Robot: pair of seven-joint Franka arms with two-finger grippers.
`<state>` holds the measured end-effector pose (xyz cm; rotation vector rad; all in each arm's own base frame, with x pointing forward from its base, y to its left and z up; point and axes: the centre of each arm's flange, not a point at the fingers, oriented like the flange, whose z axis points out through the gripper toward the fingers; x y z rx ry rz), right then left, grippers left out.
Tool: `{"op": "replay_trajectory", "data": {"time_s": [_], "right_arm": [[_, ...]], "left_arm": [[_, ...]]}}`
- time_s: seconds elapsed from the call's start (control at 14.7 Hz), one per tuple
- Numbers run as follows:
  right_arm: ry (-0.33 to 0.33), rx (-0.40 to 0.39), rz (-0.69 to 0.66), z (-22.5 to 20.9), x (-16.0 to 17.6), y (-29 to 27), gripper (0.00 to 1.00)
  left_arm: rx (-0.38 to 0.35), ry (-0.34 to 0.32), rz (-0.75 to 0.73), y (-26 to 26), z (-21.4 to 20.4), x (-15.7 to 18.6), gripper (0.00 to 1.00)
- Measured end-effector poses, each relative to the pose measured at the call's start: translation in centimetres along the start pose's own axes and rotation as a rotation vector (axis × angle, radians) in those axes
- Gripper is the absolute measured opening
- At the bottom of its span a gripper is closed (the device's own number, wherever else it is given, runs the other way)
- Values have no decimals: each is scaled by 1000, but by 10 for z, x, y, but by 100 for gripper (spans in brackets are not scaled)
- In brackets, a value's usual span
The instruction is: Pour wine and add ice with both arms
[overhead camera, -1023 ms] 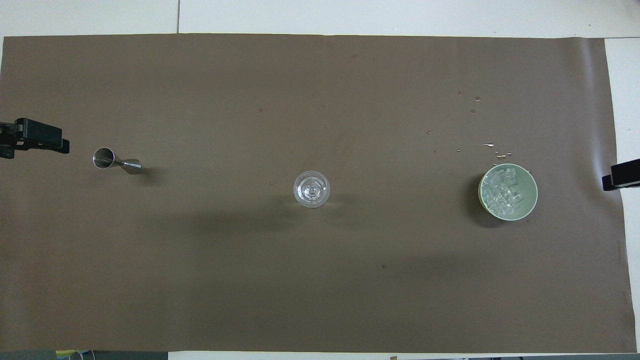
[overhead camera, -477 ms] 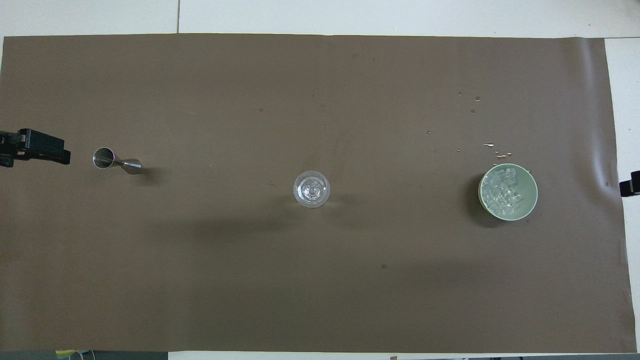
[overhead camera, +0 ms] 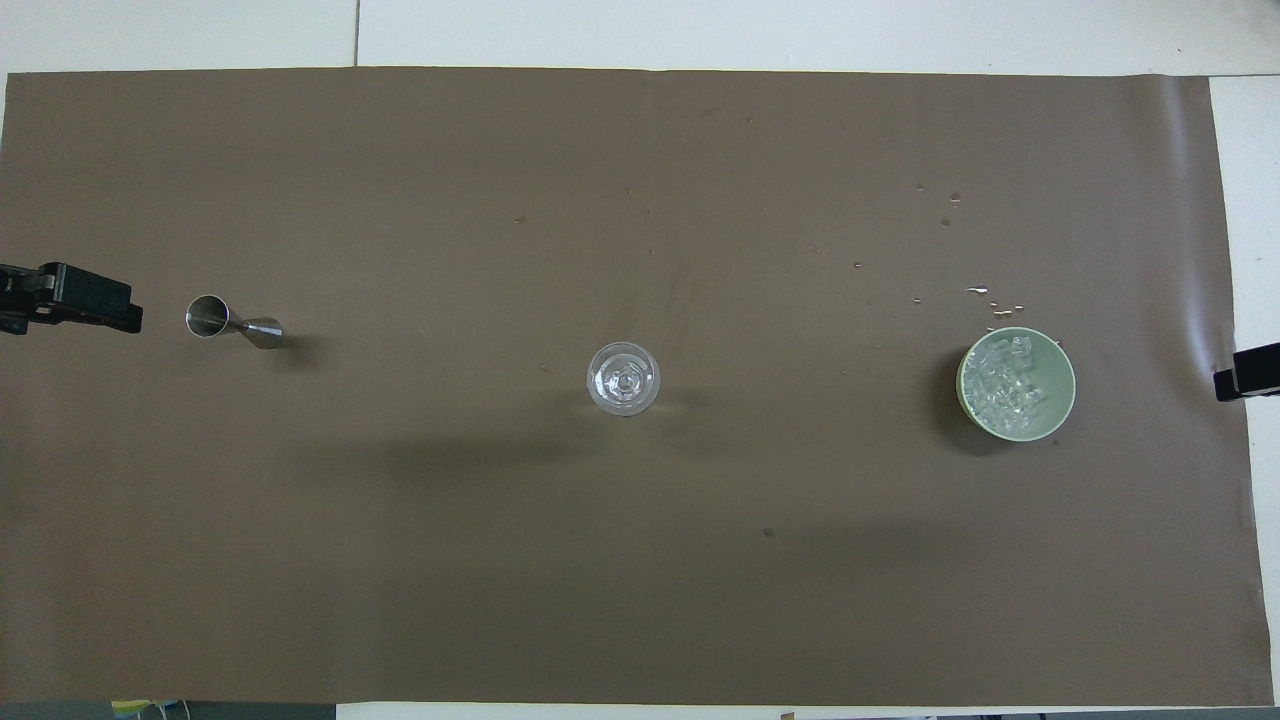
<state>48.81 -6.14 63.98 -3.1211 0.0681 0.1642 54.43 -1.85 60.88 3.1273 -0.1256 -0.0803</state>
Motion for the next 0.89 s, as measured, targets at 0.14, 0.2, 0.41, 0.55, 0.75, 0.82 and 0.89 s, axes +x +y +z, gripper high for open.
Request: {"op": "replay_trajectory", "data": {"time_s": [0.14, 0.2, 0.41, 0.55, 0.75, 0.82, 0.89], "right_arm": [[-1, -2, -8, 0, 0, -4, 100], [0, -2, -9, 0, 0, -5, 100], [0, -2, -9, 0, 0, -5, 100], [-1, -2, -9, 1, 0, -5, 100], [-1, -2, -9, 1, 0, -5, 100], [-1, -2, -9, 1, 0, -5, 100], [-1, -2, -9, 1, 0, -5, 100]], "left_arm": [[0, 0, 3, 1, 0, 0, 100], [0, 0, 4, 1, 0, 0, 100], [0, 0, 4, 1, 0, 0, 100], [0, 0, 5, 1, 0, 0, 100], [0, 0, 6, 1, 0, 0, 100], [0, 1, 6, 1, 0, 0, 100], [0, 1, 5, 1, 0, 0, 100]]}}
